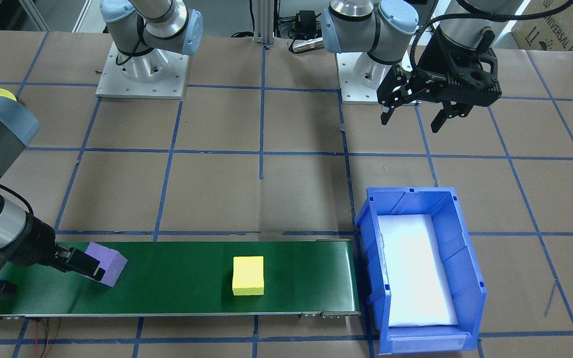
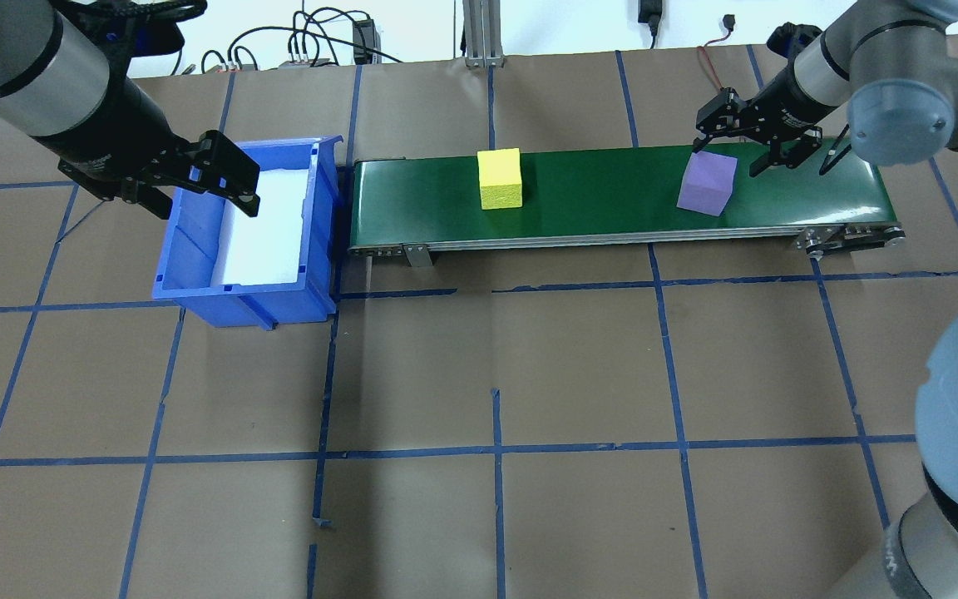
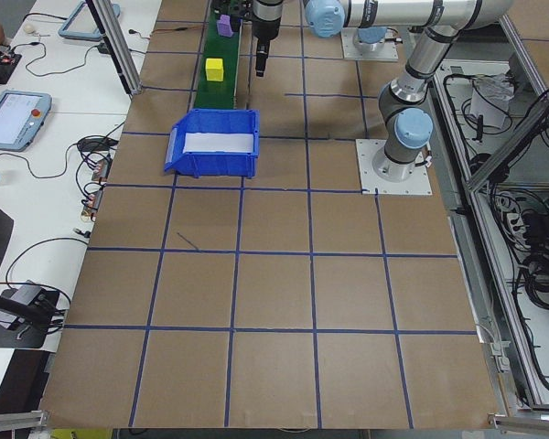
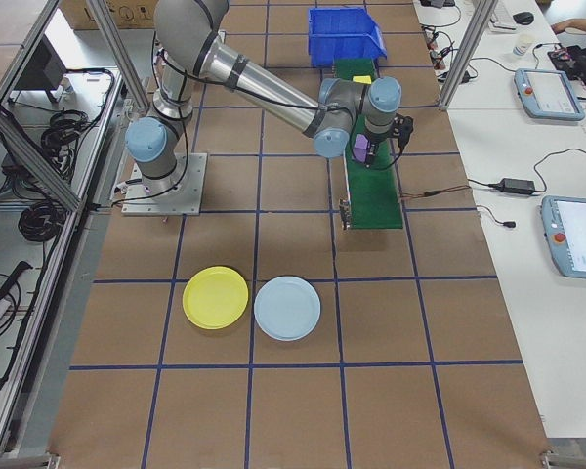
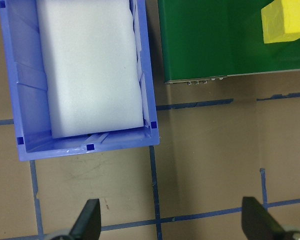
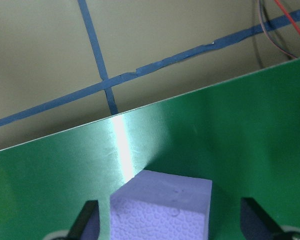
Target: Move block left to right into plate
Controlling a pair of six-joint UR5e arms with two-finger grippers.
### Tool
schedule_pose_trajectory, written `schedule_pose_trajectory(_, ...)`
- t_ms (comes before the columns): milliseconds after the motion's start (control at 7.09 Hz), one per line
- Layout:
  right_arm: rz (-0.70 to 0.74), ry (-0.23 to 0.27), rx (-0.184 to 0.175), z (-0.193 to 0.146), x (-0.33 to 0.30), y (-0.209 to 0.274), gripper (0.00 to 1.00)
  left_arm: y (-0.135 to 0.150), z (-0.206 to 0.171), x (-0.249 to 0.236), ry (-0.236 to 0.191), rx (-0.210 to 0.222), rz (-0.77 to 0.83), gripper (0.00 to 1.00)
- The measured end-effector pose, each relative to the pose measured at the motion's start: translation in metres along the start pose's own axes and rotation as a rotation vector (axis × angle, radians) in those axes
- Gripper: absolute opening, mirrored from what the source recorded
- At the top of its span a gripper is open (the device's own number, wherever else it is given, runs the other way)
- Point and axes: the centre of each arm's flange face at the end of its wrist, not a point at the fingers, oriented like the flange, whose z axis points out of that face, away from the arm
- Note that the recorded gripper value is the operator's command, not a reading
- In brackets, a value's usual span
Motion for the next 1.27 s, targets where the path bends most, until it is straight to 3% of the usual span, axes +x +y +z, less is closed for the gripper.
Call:
schedule_pose_trajectory(423,0.000,0.026,-0.009,0.010,0.006,0.001,0.99,0.000,0.001,0.000,0.000,-0.001,0.002,1.00)
schedule_pose_trajectory(706,-0.012,0.149,-0.012,0.012,0.020,0.000,0.94,0.000,0.001,0.000,0.000,-0.003,0.002,1.00)
schedule_pose_trajectory(847,-0.024,0.202,-0.007,0.012,0.025,-0.001,0.83,0.000,0.002,0.000,0.000,-0.004,0.002,1.00)
schedule_pose_trajectory(988,-0.042,0.245,0.004,0.010,0.030,-0.003,0.52,-0.001,0.002,-0.001,0.000,-0.004,0.002,1.00)
schedule_pose_trajectory(1129,-0.054,0.288,0.015,0.007,0.037,-0.004,0.28,-0.001,0.002,-0.001,0.000,-0.003,0.001,1.00)
schedule_pose_trajectory(1270,-0.063,0.309,0.021,0.002,0.045,-0.006,0.14,-0.001,0.002,-0.001,0.000,-0.003,0.000,1.00)
